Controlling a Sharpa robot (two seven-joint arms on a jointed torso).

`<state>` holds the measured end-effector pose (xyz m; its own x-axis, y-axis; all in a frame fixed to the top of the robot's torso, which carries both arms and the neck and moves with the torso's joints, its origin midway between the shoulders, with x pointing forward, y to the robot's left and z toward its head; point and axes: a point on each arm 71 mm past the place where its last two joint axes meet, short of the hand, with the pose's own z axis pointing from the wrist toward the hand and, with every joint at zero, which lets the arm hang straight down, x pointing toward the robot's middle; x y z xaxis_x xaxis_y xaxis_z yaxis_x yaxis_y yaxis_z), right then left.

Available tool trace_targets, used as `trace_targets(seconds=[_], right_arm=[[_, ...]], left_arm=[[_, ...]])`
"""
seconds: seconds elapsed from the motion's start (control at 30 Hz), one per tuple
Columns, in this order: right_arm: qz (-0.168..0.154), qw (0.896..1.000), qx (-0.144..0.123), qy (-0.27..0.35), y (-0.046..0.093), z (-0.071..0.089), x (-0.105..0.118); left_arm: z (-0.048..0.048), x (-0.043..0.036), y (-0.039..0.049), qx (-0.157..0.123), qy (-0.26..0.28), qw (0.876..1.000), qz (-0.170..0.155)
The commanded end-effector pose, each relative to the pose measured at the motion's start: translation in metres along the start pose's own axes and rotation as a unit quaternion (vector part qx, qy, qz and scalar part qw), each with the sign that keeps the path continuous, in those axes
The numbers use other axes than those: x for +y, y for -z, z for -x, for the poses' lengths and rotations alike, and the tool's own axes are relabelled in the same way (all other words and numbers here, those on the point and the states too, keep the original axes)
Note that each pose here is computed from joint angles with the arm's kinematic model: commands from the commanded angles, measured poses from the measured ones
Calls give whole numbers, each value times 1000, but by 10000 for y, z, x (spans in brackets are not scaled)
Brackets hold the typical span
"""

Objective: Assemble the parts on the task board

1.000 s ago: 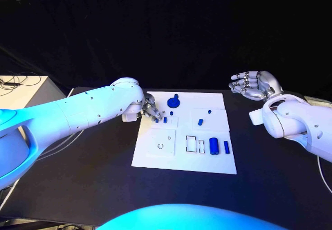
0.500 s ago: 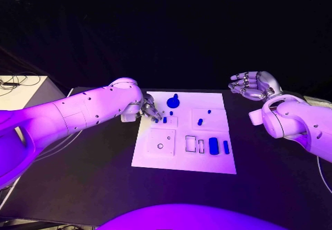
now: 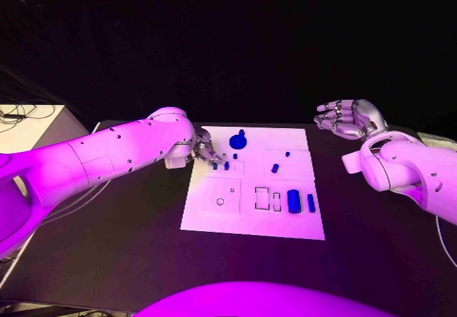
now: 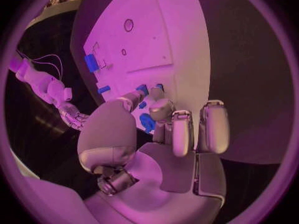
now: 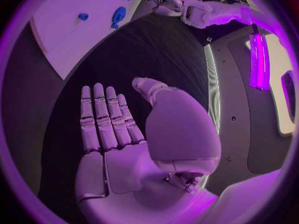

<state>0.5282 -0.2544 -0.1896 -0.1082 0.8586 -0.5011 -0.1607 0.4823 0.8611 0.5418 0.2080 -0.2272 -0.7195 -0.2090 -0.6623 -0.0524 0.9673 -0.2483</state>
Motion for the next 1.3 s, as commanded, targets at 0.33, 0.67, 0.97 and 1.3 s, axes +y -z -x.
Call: trace_targets(seconds=[0.33,0.67,0.97,1.3], right_arm=[[5,1000,7,-1,4,-15,3],[6,1000,5,0,1,-7,-2],[9,1000,2,2,-4,15,-11],[10,1000,1,2,-9,12,-7]], left_arm=[[119,-11,95,-28,29,999,-21],[340,-106,252,-66,148,982,-98],[385,-299,280,-178,142,949,-220],[143,-406,214,-250,32,928,-273]])
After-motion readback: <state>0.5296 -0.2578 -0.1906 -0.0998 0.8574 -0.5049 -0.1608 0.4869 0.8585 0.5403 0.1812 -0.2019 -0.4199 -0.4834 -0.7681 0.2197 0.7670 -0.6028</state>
